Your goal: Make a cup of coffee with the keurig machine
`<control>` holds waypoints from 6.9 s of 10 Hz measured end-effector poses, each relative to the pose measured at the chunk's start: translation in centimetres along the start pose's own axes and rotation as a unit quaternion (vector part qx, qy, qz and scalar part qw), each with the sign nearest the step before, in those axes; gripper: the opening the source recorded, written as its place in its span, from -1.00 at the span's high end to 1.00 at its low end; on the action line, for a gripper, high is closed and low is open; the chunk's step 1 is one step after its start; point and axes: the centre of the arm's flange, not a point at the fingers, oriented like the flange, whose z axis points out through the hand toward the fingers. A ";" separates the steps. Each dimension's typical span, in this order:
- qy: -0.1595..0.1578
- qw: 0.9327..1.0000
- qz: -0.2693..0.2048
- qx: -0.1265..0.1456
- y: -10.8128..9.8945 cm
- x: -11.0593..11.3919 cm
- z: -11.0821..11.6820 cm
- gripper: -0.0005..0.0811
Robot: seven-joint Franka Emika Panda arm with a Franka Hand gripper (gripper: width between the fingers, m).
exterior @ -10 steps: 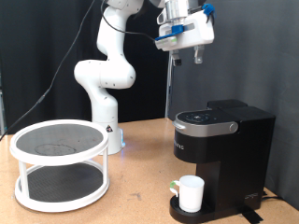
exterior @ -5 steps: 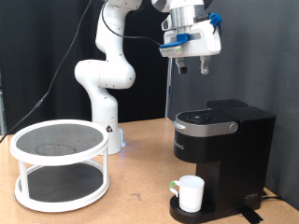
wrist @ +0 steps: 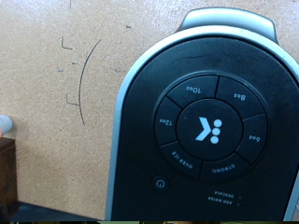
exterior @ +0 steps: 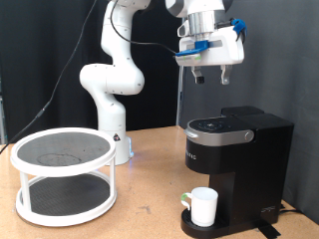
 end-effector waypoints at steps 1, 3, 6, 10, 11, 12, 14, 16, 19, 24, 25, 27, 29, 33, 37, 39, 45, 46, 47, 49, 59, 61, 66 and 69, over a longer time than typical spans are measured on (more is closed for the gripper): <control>0.009 1.000 0.000 0.002 0.1 -0.1 0.4 -0.81; 0.012 1.000 0.000 0.003 0.2 -0.2 1.5 -0.81; 0.014 1.000 0.002 0.000 0.1 0.3 3.0 -0.81; 0.010 1.000 0.004 0.001 0.3 0.9 5.4 0.23; 0.007 1.000 0.005 0.003 0.3 1.0 6.0 0.23; 0.005 1.000 0.005 0.004 0.3 1.1 6.5 0.68; 0.003 1.000 0.002 0.002 0.5 1.1 7.6 0.89; 0.001 1.000 -0.001 0.002 0.8 1.0 8.5 0.98; -0.001 1.000 -0.008 -0.003 1.5 0.6 9.5 0.99; 0.002 1.000 -0.015 -0.016 2.2 0.2 10.4 0.99; 0.004 1.000 -0.015 -0.020 2.3 0.1 10.4 0.99; 0.012 0.999 -0.015 -0.031 2.5 0.2 10.4 0.99; 0.014 0.999 -0.012 -0.037 2.6 0.2 10.4 0.99; 0.027 0.997 0.028 -0.065 2.0 1.4 10.4 0.99; 0.027 0.993 0.065 -0.098 0.5 2.6 10.6 0.99; 0.024 0.991 0.069 -0.109 -0.3 2.7 10.6 0.99; 0.020 0.994 0.026 -0.108 0.4 1.4 10.6 0.99; 0.022 0.993 0.023 -0.110 0.6 1.2 10.6 0.99; 0.027 0.993 0.022 -0.117 0.8 1.2 10.6 0.99; 0.046 0.986 0.027 -0.155 1.0 1.2 10.7 0.99; 0.051 0.976 0.038 -0.207 -0.3 1.3 11.1 0.99; 0.052 0.976 0.040 -0.206 -0.3 1.2 11.0 0.99; 0.050 0.980 0.048 -0.187 -0.7 1.1 10.9 0.99; 0.051 0.980 0.048 -0.188 -0.8 1.2 11.0 0.99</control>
